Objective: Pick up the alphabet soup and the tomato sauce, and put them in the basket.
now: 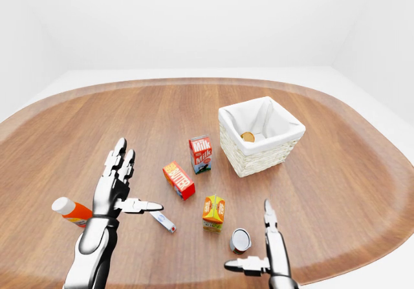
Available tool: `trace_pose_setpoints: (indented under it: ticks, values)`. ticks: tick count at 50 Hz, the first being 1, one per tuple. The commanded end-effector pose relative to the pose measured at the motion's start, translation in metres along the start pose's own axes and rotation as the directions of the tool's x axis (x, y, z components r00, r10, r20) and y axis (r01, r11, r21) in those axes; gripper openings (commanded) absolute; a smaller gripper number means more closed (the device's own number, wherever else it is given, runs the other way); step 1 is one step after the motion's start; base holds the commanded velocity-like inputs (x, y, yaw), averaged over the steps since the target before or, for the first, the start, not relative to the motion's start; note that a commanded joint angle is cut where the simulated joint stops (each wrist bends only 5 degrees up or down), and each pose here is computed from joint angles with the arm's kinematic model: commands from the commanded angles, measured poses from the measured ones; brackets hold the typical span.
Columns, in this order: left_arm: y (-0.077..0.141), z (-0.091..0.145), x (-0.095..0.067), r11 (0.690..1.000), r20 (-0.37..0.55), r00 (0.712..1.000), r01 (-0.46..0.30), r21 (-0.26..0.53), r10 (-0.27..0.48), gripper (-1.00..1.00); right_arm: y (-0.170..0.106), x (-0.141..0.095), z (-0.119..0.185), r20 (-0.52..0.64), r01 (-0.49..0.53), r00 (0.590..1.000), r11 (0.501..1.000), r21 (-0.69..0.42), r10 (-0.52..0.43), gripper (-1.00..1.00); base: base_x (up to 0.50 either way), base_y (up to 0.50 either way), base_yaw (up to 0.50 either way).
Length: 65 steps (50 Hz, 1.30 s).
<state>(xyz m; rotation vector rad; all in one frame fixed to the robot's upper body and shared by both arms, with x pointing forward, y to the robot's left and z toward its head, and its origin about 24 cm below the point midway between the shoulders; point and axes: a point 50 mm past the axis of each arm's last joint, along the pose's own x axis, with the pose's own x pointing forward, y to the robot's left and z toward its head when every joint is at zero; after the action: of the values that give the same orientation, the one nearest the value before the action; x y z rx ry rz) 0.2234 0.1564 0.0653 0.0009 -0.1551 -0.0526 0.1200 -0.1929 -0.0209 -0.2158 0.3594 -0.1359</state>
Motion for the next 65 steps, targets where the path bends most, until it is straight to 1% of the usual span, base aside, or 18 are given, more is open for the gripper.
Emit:
trace_pose_setpoints:
  ticks: [1, 9, 11, 16, 65]
  values:
    - [0.001, 0.001, 0.001, 1.000, 0.007, 1.000, -0.007, -0.003, 0.007, 1.00, 0.002, 0.005, -0.002, -0.004, 0.002, 1.000, 1.000, -0.016, -0.002, 1.00, 0.00, 0.00, 0.00]
    - [0.001, 0.001, 0.001, 1.000, 0.007, 1.000, -0.008, -0.003, 0.008, 1.00, 0.003, 0.008, -0.011, -0.039, 0.002, 0.999, 1.000, -0.026, -0.003, 1.00, 0.00, 0.00, 0.00]
    - [0.001, 0.001, 0.001, 1.000, 0.007, 1.000, -0.007, -0.003, 0.007, 1.00, 0.003, 0.010, -0.020, -0.077, 0.006, 0.997, 0.999, -0.031, -0.008, 1.00, 0.00, 0.00, 0.00]
    - [0.001, 0.001, 0.001, 1.000, 0.007, 1.000, -0.008, -0.003, 0.008, 1.00, 0.003, 0.010, -0.016, -0.059, 0.004, 0.998, 1.000, -0.031, -0.006, 1.00, 0.00, 0.00, 0.00]
    - [0.001, 0.001, 0.001, 1.000, 0.007, 1.000, -0.008, -0.003, 0.008, 1.00, 0.007, 0.022, -0.032, -0.121, 0.007, 0.993, 0.998, -0.064, -0.014, 1.00, 0.00, 0.00, 0.00]
